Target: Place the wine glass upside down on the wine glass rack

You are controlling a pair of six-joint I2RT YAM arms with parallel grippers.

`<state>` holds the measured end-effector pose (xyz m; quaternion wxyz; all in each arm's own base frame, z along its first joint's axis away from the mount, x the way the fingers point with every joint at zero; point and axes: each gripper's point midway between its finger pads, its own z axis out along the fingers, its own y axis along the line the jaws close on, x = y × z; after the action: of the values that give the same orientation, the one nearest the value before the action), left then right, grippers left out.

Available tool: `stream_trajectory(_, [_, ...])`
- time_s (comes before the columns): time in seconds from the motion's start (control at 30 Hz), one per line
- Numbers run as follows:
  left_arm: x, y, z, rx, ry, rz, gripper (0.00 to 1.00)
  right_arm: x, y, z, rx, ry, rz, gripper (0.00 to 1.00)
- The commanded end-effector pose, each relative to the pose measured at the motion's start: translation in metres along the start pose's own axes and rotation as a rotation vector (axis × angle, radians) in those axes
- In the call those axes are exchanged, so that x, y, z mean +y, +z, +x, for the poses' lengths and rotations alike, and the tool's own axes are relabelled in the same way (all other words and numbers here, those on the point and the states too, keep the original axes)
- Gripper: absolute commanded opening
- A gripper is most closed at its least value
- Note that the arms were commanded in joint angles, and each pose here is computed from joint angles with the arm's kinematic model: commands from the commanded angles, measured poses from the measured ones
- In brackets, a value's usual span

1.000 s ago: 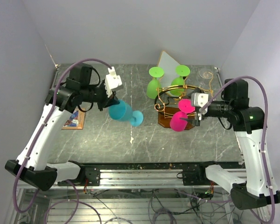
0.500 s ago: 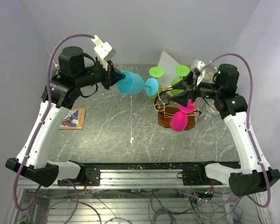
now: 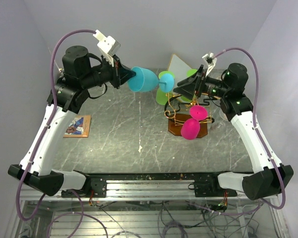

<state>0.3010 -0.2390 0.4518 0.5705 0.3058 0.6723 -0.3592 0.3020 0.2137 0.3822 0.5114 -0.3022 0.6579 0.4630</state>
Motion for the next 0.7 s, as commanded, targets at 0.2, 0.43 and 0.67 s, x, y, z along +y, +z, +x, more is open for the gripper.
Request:
stream_trajectory(0.2, [-0.0064,-0.0007,-0.0065,-0.04,0.021,0.028,0.07,-0.0015,0.0121,-0.0097,-0.041,0.031,0.005,0.44])
stream_trajectory(0.43, [-0.0084,-0.0013,-0.007,-0.047,0.022,0.037,0.07,-0.0051,0.0153,-0.0064,-0.039,0.048,0.013,0.34])
stream_trajectory(0.67, [-0.0098,-0.0008,-0.007,-0.056,0.021,0.046,0.07,-0.0033,0.0163,-0.0077,-0.043,0.065,0.009,0.3])
